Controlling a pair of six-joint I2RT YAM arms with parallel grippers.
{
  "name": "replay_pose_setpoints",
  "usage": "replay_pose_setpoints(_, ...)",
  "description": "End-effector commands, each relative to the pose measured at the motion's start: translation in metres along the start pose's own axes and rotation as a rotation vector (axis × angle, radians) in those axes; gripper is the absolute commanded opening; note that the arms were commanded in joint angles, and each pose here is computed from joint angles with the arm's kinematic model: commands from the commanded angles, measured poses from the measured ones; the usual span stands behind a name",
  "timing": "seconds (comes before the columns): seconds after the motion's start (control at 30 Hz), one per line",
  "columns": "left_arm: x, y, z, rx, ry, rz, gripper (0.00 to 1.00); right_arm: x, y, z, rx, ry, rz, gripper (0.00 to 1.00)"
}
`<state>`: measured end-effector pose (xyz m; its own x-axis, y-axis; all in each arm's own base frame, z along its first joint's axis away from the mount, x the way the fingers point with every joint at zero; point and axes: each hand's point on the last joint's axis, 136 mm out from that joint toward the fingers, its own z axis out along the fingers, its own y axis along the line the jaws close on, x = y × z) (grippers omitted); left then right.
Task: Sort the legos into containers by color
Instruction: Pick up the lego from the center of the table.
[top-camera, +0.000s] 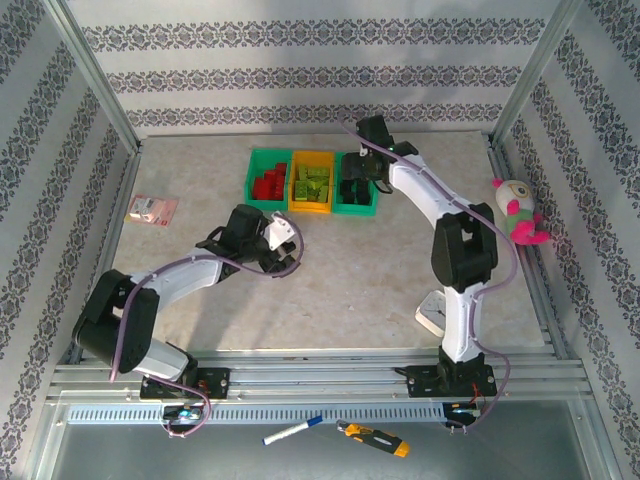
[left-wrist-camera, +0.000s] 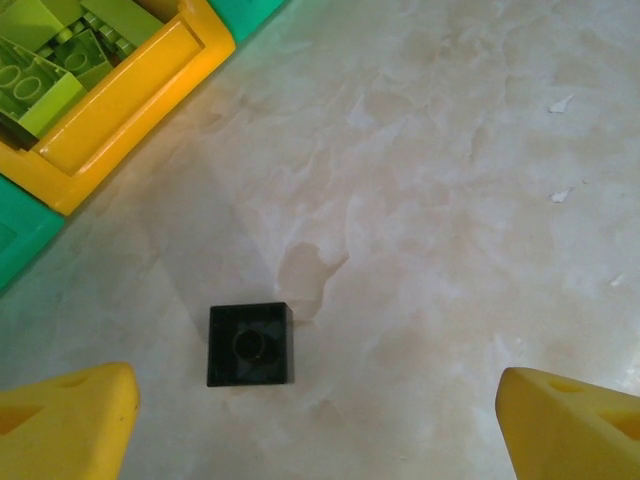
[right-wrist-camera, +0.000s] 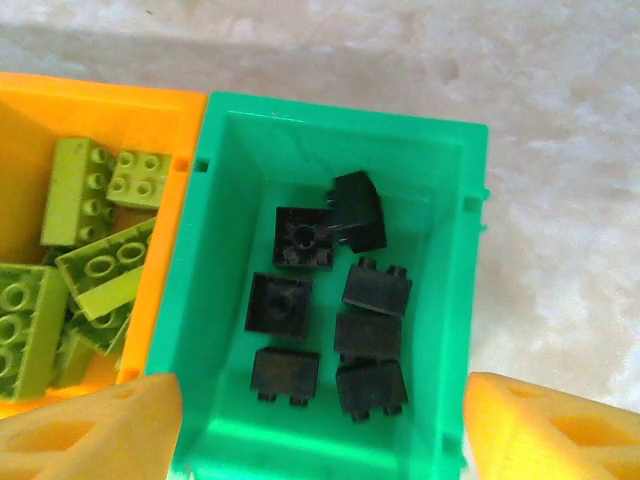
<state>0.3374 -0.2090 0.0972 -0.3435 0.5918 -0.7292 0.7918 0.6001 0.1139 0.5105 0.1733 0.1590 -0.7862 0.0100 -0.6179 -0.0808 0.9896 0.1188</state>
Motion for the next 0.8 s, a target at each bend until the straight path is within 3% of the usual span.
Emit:
replay_pose_setpoints(0.0,0.007,0.003,0.003,0.044,0.06,0.034,0.92,0.006,0.007,-0.033,-0.036,-0.025,0.018,0.75)
replay_pose_setpoints(0.37,0.018,0.031,0.025,0.09,0.266,-0.074,0.83,0.06,0.008,-0.062,-0.051,0.017,0.059,0.77)
replay_pose_setpoints(0.77,0.036,0.032,0.044,0.145,0.414,-0.151,0.79,0.066,0.01,-0.071,-0.049,0.007,0.059,0.77)
